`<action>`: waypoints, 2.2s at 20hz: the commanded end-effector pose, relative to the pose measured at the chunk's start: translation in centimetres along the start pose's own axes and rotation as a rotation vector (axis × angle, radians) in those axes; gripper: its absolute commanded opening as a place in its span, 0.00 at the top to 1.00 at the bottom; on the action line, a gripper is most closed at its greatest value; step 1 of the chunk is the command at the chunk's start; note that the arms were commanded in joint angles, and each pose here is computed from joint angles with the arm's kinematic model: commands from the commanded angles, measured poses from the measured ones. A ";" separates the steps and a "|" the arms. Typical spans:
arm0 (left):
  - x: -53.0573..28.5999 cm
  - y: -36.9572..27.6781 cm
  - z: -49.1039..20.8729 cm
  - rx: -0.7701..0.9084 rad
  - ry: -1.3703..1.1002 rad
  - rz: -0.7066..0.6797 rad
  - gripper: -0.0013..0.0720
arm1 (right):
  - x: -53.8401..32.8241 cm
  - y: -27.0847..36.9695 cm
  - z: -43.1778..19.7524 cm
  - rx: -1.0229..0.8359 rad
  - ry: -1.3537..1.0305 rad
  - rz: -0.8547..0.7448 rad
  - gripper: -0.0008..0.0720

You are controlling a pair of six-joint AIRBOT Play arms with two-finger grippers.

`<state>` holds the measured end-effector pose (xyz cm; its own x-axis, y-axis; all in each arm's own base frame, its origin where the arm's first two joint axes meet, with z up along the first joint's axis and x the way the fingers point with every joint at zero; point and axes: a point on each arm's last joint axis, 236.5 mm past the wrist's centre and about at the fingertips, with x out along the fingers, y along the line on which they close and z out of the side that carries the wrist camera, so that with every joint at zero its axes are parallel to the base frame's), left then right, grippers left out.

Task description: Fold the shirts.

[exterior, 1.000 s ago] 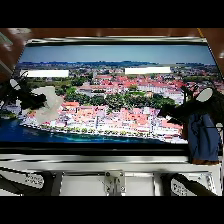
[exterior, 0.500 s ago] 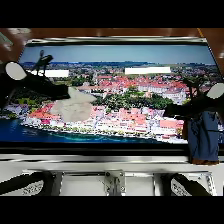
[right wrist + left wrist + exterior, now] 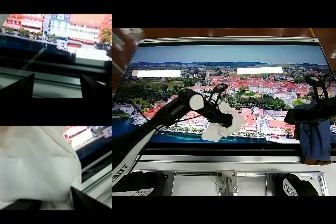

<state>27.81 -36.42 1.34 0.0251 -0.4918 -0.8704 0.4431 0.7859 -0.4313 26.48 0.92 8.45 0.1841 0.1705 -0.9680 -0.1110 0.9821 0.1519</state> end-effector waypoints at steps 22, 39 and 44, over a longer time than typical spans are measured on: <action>-1.2 16.1 -12.6 -0.611 0.020 -0.058 0.02 | 12.2 6.8 5.0 0.279 0.067 0.478 0.17; 5.4 12.6 -7.6 -0.664 -0.092 -0.282 0.93 | 18.6 12.4 2.3 0.233 0.217 0.464 0.17; 4.2 11.3 -8.5 -0.540 -0.065 -0.296 0.93 | 21.8 14.9 1.4 0.293 0.271 0.492 0.17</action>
<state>25.97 -26.37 -9.82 0.0544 -0.7217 -0.6901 -0.1351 0.6794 -0.7212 30.24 17.63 -8.98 -0.0758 0.5944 -0.8006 0.1171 0.8027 0.5848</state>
